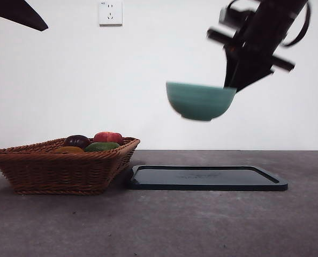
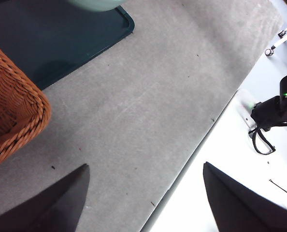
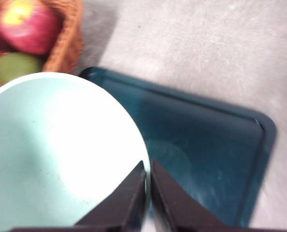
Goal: Pick up the wifruite, put it on the bowl, pick up the plate, put it on desk
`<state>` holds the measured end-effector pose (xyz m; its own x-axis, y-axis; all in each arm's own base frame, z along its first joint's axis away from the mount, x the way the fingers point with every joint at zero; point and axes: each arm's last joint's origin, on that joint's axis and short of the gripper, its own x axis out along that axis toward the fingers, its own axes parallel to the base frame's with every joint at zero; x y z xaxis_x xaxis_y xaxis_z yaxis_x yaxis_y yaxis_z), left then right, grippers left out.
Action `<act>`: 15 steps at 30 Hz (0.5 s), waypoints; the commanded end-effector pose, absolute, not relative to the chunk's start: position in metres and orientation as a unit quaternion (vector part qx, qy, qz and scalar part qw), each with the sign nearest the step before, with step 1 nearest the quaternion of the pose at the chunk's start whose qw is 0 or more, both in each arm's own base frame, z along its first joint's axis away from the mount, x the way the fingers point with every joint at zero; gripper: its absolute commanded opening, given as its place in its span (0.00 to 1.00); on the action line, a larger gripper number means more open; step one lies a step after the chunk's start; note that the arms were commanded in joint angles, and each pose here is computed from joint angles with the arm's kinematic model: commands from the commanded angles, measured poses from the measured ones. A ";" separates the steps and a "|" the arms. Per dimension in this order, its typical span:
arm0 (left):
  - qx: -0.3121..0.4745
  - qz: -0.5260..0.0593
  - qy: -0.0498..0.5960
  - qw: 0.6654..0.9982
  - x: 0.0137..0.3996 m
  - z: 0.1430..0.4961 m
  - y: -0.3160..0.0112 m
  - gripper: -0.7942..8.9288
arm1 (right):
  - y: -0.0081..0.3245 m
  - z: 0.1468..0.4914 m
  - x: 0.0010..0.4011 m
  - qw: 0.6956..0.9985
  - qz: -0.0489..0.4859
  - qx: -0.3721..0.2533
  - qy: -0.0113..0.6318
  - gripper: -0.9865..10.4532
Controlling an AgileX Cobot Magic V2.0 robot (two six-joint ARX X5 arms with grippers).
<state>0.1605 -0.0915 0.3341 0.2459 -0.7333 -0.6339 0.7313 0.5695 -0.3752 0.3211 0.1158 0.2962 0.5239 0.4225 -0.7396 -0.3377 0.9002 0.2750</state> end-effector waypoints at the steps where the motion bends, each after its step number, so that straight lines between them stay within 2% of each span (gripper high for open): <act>1: 0.003 -0.470 0.393 0.790 0.162 0.338 -0.093 0.47 | 0.114 0.315 0.308 0.875 0.229 0.036 0.424 0.09; 9: 0.005 -0.471 0.392 0.790 0.162 0.338 -0.093 0.47 | 0.106 0.349 0.256 0.870 0.249 0.017 0.425 0.09; 15: 0.005 -0.471 0.392 0.790 0.162 0.338 -0.093 0.47 | 0.114 0.340 0.226 0.859 0.275 -0.001 0.432 0.09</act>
<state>0.1605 -0.0915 0.3342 0.2461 -0.7334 -0.6337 0.7317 0.5693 -0.3748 0.2262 0.1102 0.3458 0.4913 0.4747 -0.7302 -0.4623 0.8527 0.2433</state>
